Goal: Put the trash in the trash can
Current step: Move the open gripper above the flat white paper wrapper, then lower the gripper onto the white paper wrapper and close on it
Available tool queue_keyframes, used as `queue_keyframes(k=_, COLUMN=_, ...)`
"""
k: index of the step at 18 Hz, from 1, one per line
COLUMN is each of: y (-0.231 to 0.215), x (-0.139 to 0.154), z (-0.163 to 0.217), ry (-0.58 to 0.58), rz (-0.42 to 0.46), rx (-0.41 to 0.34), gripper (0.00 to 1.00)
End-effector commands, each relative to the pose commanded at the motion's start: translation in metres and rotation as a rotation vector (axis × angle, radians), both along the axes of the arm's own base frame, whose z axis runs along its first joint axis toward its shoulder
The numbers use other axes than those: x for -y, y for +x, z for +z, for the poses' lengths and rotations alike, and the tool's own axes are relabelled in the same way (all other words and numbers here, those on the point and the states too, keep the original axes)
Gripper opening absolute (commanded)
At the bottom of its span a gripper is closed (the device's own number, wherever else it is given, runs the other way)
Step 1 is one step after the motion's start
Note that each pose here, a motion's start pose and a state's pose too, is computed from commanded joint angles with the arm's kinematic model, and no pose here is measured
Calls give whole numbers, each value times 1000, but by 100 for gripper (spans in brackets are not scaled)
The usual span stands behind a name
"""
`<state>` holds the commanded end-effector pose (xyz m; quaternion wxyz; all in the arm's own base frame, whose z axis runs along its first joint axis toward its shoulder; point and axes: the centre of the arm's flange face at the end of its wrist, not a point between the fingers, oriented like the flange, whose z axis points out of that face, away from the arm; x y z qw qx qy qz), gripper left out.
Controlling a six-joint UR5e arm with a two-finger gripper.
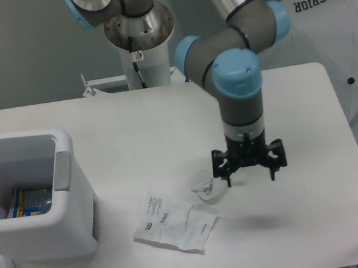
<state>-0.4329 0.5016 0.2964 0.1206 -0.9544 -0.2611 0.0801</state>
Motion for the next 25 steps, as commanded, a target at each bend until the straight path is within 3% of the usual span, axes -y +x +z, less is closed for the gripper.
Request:
queue_keyframes(k=2, y=8, x=-11, z=-16, ry=-8, rz=3, rx=19, gripper=100)
queue_keyframes(k=5, y=14, x=-26, z=-40, ry=12, rz=184, rx=79, gripper=100)
queue_keyframes(k=7, y=36, x=-38, z=-54, ry=-2, rz=198, rx=107, gripper=100)
queue_keyframes(k=14, y=45, x=-38, z=-69, ry=4, rz=383, rx=155, gripper=100)
queue_keyframes(k=25, y=51, x=-61, z=-104, ry=-36, rz=378, rx=171, gripper=100)
